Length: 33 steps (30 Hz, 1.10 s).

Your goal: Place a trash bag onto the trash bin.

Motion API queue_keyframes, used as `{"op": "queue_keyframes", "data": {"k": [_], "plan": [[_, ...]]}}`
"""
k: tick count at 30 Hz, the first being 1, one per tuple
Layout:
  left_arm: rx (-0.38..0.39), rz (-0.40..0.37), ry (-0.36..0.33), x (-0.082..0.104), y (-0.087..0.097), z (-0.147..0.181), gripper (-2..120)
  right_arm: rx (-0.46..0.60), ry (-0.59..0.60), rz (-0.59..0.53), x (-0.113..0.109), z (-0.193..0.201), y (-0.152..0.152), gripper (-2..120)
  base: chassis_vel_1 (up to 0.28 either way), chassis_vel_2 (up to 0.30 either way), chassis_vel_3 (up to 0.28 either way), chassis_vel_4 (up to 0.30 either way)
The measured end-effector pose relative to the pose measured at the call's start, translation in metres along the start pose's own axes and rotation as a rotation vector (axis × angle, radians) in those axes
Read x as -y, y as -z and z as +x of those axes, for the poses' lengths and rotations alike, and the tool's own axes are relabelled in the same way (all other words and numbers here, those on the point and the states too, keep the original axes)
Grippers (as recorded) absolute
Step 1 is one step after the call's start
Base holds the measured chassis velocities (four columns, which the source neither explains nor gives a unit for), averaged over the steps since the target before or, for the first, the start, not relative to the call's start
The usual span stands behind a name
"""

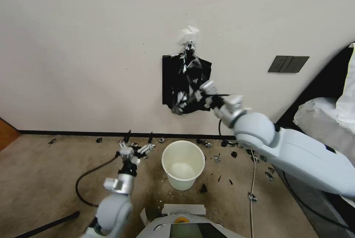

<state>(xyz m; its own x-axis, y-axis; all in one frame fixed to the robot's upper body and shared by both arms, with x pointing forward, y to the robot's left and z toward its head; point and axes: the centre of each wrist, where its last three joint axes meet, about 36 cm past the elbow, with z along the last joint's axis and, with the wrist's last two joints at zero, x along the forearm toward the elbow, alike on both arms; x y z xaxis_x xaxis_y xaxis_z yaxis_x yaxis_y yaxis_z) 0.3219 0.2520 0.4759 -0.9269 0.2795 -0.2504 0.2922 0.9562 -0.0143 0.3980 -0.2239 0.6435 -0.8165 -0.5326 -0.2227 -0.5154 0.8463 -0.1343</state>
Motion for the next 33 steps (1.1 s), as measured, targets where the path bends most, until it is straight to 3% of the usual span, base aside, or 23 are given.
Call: {"op": "queue_keyframes", "data": {"k": [1,3,4,5,7,8,14,15,17,19,25,33], "plan": [[0.000,0.000,0.000,0.000,0.000,0.000,100,0.000,0.000,0.000,0.000,0.000,0.000,0,0.000,0.000,0.000,0.000],[0.001,-0.030,-0.055,-0.012,0.018,-0.024,100,0.028,0.040,-0.008,-0.004,0.002,-0.009,0,0.000,0.000,0.000,0.000],[-0.005,-0.078,-0.125,-0.019,0.034,-0.054,100,0.034,0.053,-0.002,-0.009,0.005,-0.017,0,0.000,0.000,0.000,0.000],[-0.005,-0.078,-0.125,-0.019,0.034,-0.054,100,0.034,0.053,-0.002,-0.009,0.005,-0.017,0,0.000,0.000,0.000,0.000],[-0.009,-0.103,-0.167,-0.022,0.044,-0.075,100,0.042,0.054,0.001,-0.011,0.006,-0.021,0,0.000,0.000,0.000,0.000],[-0.009,-0.136,-0.214,-0.023,0.054,-0.100,100,0.049,0.048,0.006,-0.011,0.006,-0.023,0,0.000,0.000,0.000,0.000],[-0.013,-0.207,-0.305,-0.020,0.079,-0.158,100,0.061,0.036,0.029,-0.009,0.006,-0.021,0,0.000,0.000,0.000,0.000],[-0.048,-0.285,-0.389,-0.013,0.104,-0.197,100,0.068,0.025,0.046,-0.007,0.006,-0.019,0,0.000,0.000,0.000,0.000],[-0.056,-0.303,-0.412,-0.011,0.110,-0.203,100,0.069,0.023,0.051,-0.006,0.006,-0.019,0,0.000,0.000,0.000,0.000],[-0.091,-0.355,-0.484,-0.005,0.127,-0.215,100,0.072,0.018,0.059,-0.005,0.007,-0.017,0,0.000,0.000,0.000,0.000],[-0.141,-0.419,-0.567,0.005,0.134,-0.230,100,0.080,0.013,0.066,-0.005,0.007,-0.014,0,0.000,0.000,0.000,0.000],[-0.207,-0.508,-0.609,0.019,0.146,-0.239,100,0.088,0.021,0.064,-0.008,0.009,-0.010,0,0.000,0.000,0.000,0.000]]}}
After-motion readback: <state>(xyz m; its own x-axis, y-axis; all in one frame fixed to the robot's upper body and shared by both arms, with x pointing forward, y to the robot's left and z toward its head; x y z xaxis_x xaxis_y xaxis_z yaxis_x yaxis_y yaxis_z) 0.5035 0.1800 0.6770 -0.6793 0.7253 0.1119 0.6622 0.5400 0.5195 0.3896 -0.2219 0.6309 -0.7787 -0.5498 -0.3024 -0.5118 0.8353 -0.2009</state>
